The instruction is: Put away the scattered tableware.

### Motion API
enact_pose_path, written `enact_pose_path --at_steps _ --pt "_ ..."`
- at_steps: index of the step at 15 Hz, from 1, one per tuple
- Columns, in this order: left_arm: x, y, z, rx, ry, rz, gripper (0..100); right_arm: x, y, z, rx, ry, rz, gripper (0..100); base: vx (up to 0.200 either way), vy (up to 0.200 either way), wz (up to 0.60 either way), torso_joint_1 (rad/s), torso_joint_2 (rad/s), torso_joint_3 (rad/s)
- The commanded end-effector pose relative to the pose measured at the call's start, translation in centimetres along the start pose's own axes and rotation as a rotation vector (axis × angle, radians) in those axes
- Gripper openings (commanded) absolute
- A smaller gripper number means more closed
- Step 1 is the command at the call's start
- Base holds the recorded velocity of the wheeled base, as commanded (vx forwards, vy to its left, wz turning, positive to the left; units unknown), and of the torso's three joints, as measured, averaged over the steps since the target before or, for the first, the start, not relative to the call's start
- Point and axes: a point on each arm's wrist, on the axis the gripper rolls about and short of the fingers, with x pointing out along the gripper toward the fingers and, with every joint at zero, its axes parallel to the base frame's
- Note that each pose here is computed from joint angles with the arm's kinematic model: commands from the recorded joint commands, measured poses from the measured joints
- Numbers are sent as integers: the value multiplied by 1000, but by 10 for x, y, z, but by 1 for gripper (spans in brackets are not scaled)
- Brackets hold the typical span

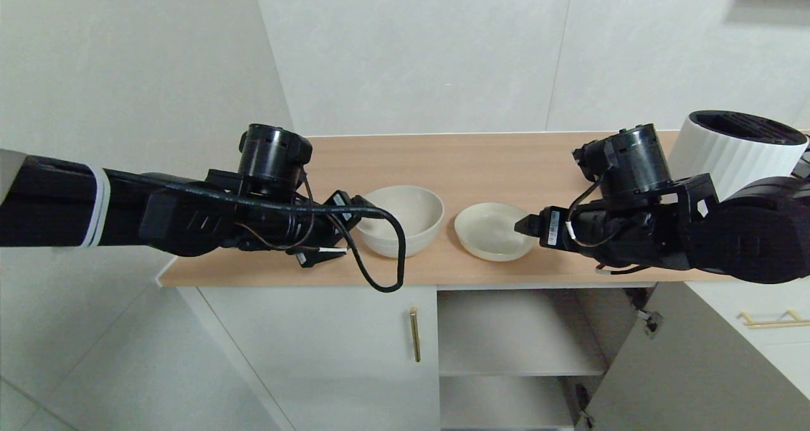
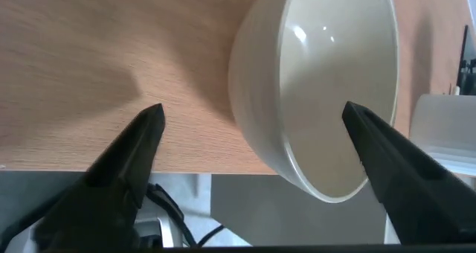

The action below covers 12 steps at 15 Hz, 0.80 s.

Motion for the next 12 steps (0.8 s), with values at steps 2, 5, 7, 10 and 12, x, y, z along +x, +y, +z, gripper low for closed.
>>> enact_pose_path --at_steps 2,5,7,10,12 --pt "-2 -1 0 2 -2 -5 0 -1 0 1 1 -4 2 100 0 0 0 0 0 0" --pt "-3 -2 0 2 -4 -7 0 -1 0 0 0 -2 2 100 0 0 0 0 0 0" --pt "-8 -4 1 3 -10 -17 0 1 0 0 -1 2 0 100 0 0 0 0 0 0" --pt "-16 -7 1 7 -15 -34 0 15 3 -3 -11 8 -30 100 0 0 0 0 0 0" --pt "-16 -9 0 10 -13 -37 0 32 6 -7 -19 7 -78 100 0 0 0 0 0 0"
